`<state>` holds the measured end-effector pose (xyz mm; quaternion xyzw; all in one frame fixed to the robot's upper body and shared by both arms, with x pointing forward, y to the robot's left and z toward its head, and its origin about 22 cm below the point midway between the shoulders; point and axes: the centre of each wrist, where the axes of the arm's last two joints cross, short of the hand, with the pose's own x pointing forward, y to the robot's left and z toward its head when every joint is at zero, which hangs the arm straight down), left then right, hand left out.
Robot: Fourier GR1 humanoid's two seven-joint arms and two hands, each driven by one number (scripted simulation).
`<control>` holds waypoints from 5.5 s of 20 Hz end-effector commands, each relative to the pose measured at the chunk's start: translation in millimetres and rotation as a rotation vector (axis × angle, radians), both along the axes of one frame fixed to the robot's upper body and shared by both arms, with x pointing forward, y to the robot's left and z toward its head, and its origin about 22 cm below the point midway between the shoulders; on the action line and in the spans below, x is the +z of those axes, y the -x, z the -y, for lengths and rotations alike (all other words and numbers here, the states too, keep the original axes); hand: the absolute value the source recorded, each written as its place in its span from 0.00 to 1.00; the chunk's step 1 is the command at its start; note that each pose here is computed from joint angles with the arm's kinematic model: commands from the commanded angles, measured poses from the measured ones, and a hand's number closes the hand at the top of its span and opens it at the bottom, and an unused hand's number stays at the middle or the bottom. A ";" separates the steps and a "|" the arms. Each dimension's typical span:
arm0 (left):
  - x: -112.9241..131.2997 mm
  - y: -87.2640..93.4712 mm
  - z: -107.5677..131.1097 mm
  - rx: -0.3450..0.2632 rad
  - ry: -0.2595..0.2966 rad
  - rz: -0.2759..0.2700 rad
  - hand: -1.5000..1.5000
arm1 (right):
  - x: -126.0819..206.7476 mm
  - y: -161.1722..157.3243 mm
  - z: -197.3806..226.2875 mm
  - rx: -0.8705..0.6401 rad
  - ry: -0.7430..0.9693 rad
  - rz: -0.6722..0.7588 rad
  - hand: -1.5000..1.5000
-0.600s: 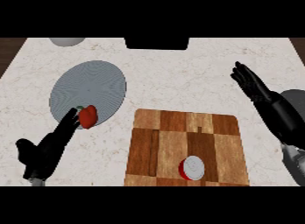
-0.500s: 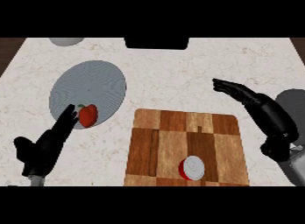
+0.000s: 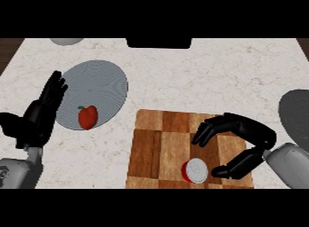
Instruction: Pick the can from the cutting board and place it in the pan
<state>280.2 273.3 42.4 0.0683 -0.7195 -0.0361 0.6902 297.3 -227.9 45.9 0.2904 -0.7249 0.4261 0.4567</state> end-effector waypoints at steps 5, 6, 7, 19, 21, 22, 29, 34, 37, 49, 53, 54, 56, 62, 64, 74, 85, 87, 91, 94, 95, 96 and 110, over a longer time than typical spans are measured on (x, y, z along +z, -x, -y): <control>18.1 -20.4 -4.9 0.038 -0.016 0.027 0.50 | 59.4 -42.1 82.0 0.023 0.028 0.262 0.00; -1.9 -4.2 -9.8 0.039 -0.009 0.002 0.50 | 72.9 -44.0 81.6 0.053 0.086 0.276 0.00; -0.3 -16.7 9.2 0.048 0.010 0.021 0.50 | 90.9 -48.9 83.5 0.080 0.130 0.299 0.00; 17.6 -23.2 -10.2 0.051 -0.017 0.009 0.50 | 186.3 -58.3 29.5 0.153 0.392 0.519 0.00; 14.1 -12.6 5.2 0.048 0.006 0.013 0.50 | 182.7 -37.5 -6.8 0.143 0.387 0.558 0.00; -3.2 -16.3 -4.6 0.057 -0.018 0.007 0.50 | 191.7 -41.7 1.1 0.149 0.395 0.560 0.00; -16.8 0.4 3.6 0.042 -0.008 0.014 0.50 | 185.0 -18.9 -38.7 0.291 0.407 0.448 0.00; 14.0 -13.7 0.1 0.043 -0.010 0.018 0.50 | 186.8 -6.7 -41.5 0.314 0.449 0.465 0.00; -11.9 -31.1 1.8 0.067 -0.003 -0.009 0.50 | 159.4 9.6 -32.1 0.289 0.531 0.468 0.00; 9.9 -2.6 -4.0 0.046 -0.015 0.012 0.50 | 116.1 9.5 -63.7 0.183 0.652 0.444 0.00; 1.8 -33.2 9.0 0.051 -0.016 0.014 0.50 | 108.6 4.3 -66.0 0.245 0.681 0.437 0.00; 0.8 -9.2 9.4 0.060 -0.012 0.014 0.50 | 94.4 7.5 -56.8 0.265 0.700 0.422 0.00; 14.6 -20.2 -9.4 0.048 -0.018 0.018 0.50 | 98.5 15.0 -84.2 0.288 0.702 0.452 0.00; -1.3 -15.7 -5.7 0.037 -0.005 0.022 0.50 | 91.4 22.4 -89.2 0.307 0.724 0.486 0.00; -1.0 -11.2 -9.7 0.039 -0.020 0.016 0.50 | 89.3 21.7 -90.2 0.321 0.746 0.478 0.00; 7.3 -8.5 4.8 0.053 -0.016 0.022 0.50 | 69.1 31.3 -91.8 0.295 0.915 0.629 0.00; 7.2 -13.3 15.4 0.035 -0.016 0.009 0.50 | 51.0 30.6 -98.7 0.302 0.964 0.631 0.00; -3.5 -8.8 4.6 0.042 -0.006 0.003 0.50 | 38.1 50.0 -119.0 0.301 0.978 0.647 0.00; 17.6 -8.6 2.2 0.055 -0.021 0.021 0.50 | 39.7 43.5 -141.9 0.323 1.019 0.656 0.00; 15.8 -23.4 -7.0 0.052 -0.004 0.018 0.50 | 2.7 18.3 -114.1 0.345 1.056 0.655 0.00; -7.2 -18.2 -5.3 0.078 -0.014 0.023 0.50 | 5.3 45.0 -120.2 0.343 1.077 0.642 0.00; 18.4 -13.5 5.1 0.052 -0.002 0.020 0.50 | 13.6 21.5 -115.7 0.335 1.058 0.631 0.00; 4.1 -31.1 -6.2 0.051 -0.004 0.017 0.50 | -8.3 33.0 -120.9 0.464 0.959 0.691 1.00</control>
